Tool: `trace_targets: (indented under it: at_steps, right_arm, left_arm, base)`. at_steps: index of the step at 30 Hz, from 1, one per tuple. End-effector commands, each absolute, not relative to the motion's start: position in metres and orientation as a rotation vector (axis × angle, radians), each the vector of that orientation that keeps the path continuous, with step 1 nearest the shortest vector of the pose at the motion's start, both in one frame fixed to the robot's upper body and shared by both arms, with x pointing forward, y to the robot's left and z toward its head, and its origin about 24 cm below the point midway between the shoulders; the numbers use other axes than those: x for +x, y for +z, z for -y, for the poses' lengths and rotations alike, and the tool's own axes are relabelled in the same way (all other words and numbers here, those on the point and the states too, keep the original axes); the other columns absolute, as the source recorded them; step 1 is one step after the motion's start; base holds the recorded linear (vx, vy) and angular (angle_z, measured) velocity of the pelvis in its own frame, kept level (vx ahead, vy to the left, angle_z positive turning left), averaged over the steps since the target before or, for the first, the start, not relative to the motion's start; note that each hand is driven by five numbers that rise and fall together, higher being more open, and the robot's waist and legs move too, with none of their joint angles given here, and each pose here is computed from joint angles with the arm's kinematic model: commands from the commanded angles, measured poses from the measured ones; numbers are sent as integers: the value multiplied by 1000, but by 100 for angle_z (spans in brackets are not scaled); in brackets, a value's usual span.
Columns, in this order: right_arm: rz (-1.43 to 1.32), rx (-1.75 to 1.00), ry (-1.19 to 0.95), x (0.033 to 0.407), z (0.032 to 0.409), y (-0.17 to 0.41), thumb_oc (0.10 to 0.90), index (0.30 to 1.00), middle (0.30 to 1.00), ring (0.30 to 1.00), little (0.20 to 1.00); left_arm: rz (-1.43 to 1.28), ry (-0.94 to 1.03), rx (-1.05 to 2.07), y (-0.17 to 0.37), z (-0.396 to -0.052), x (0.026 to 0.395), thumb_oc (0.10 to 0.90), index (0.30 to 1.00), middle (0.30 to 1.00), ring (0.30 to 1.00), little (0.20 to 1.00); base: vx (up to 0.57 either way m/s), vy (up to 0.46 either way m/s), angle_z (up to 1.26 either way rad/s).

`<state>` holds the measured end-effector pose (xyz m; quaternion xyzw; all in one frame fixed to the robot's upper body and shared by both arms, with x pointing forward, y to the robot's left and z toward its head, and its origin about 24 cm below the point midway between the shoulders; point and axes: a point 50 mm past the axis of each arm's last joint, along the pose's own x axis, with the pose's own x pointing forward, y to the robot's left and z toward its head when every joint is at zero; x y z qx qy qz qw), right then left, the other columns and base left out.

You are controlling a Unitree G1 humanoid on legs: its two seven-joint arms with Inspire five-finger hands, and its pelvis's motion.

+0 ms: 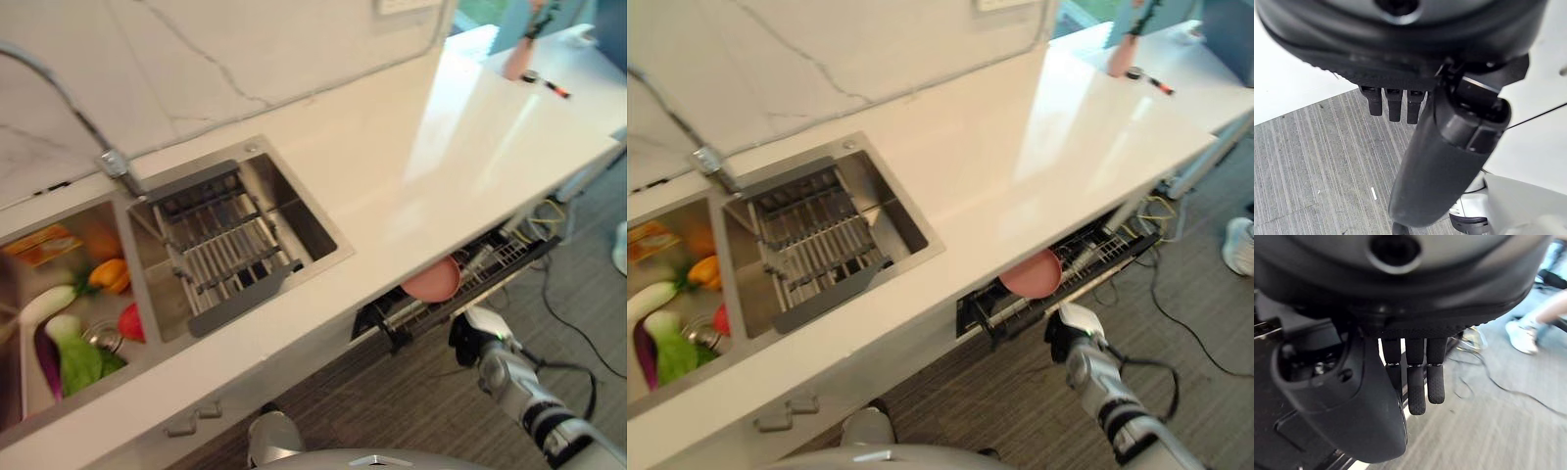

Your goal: Place the dishes in the dishwasher.

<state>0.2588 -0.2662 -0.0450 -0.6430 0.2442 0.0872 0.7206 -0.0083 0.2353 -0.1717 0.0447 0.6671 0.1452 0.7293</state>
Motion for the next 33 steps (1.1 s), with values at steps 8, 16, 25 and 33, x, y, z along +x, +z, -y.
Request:
trace_targets:
  at_steps: [8, 16, 25, 33]
  right_arm:
    - [254, -1432, 380, 335, 127, 44, 800, 900, 900, 900, 900]
    - [-418, -1195, 402, 229, 190, -86, 800, 900, 900, 900, 900]
    - [-918, -1023, 213, 124, 255, -135, 800, 900, 900, 900, 900]
    - [-899, -1046, 205, 141, 261, -129, 800, 900, 900, 900, 900]
  left_arm:
    - [-1520, 352, 72, -169, -247, -19, 800, 900, 900, 900, 900]
    - [-1447, 409, -54, -172, -237, -6, 800, 900, 900, 900, 900]
    - [-1358, 543, -207, -168, -248, -2, 800, 900, 900, 900, 900]
    - [-1357, 545, -211, -170, -241, 1, 800, 900, 900, 900, 900]
  base:
    - [6, -15, 8]
    - [-34, -90, 7]
    - [-65, -138, -34]
    - [-149, -112, -6]
